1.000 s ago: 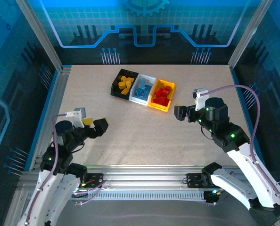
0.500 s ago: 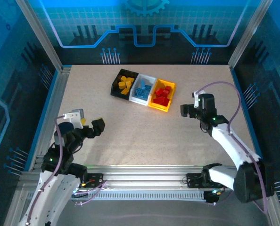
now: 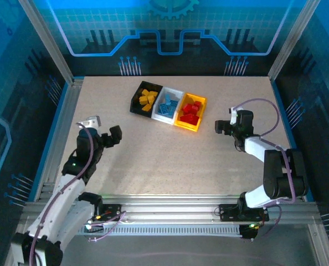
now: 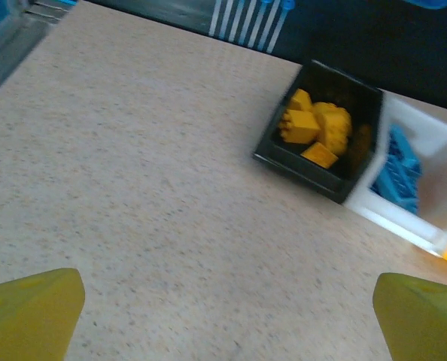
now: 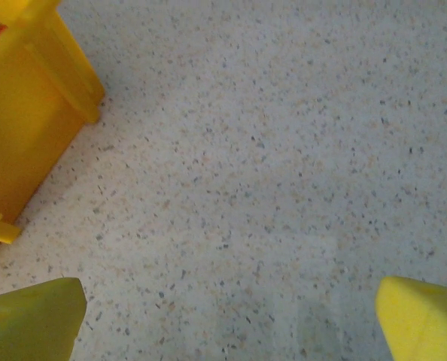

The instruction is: Sort the legos into containers by color

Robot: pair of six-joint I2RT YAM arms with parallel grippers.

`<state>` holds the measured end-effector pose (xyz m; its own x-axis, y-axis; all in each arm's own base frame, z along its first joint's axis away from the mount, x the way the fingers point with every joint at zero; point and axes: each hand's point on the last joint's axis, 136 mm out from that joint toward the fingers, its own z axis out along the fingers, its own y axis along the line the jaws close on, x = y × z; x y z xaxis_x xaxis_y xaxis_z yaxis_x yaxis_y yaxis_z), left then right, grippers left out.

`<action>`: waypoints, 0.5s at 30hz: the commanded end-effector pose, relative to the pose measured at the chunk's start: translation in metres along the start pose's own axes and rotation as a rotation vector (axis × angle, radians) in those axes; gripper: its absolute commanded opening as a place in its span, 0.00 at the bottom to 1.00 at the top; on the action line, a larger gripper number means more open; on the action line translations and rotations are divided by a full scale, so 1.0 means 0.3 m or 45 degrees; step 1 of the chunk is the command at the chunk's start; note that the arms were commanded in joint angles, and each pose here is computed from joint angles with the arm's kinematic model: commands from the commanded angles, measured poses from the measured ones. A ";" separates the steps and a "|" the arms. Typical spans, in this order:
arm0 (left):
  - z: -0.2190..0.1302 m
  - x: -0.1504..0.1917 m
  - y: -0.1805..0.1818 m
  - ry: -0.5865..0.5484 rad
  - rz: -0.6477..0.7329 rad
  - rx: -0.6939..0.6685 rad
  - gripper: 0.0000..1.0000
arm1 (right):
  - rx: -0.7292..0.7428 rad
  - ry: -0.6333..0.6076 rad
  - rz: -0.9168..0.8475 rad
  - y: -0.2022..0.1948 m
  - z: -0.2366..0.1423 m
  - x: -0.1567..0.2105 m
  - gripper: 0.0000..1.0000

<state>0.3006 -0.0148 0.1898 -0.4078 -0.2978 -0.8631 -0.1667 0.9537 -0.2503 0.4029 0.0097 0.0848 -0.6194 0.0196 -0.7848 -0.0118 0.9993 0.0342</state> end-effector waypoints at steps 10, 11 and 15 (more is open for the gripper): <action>0.250 -0.003 0.120 -0.112 0.127 -0.199 0.99 | -0.083 -0.093 -0.067 0.046 -0.003 -0.043 1.00; 0.269 0.001 0.116 -0.110 0.136 -0.191 0.99 | -0.087 -0.095 -0.068 0.048 -0.004 -0.043 1.00; 0.336 0.026 0.104 -0.081 0.173 -0.159 0.99 | -0.098 -0.091 -0.067 0.055 -0.006 -0.041 1.00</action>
<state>0.3645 0.0180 0.1159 -0.4471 -0.1917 -0.8737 -0.2618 0.9620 -0.0771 0.4102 0.0189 0.0954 -0.5753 -0.0073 -0.8179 -0.0700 0.9967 0.0403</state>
